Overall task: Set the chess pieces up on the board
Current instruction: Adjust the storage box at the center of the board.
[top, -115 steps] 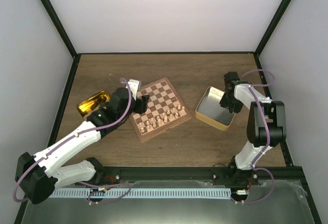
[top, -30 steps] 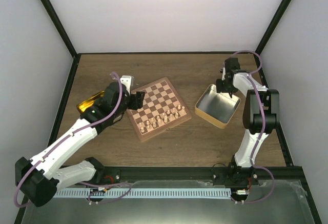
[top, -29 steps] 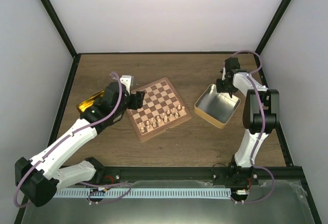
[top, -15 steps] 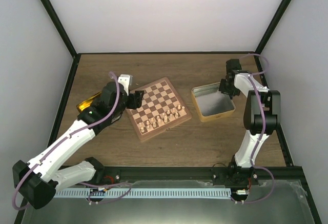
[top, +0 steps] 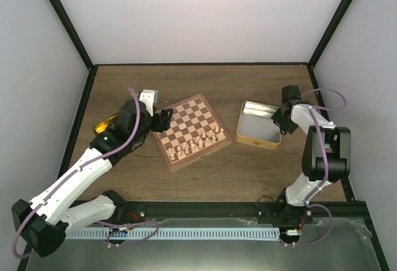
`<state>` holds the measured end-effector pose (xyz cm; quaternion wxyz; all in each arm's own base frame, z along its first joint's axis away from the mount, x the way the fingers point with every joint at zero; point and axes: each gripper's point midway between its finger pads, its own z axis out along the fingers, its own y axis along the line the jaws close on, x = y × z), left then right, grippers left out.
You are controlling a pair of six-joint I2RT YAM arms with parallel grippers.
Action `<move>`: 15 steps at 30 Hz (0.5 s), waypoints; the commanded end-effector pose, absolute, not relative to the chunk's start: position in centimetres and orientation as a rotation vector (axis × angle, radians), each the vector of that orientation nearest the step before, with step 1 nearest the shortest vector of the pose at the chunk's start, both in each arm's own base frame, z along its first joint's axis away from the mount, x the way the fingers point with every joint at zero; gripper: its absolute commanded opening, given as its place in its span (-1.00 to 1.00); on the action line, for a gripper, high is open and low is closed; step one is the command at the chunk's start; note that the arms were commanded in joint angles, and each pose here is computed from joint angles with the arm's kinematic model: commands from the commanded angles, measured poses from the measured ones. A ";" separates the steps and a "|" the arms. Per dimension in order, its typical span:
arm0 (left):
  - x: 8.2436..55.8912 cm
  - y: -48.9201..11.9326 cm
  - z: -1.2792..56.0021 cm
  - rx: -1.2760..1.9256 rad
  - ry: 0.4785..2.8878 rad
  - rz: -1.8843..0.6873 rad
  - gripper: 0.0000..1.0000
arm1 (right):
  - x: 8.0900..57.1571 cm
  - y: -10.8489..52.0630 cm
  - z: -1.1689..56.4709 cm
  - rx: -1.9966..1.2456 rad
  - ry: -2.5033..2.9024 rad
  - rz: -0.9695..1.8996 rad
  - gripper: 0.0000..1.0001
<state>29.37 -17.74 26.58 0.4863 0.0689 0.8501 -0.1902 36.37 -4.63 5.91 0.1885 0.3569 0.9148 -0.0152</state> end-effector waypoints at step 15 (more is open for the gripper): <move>30.9 -17.7 26.7 0.154 2.059 -0.433 0.44 | 32.3 -2.8 6.5 1.515 2.247 0.278 -0.28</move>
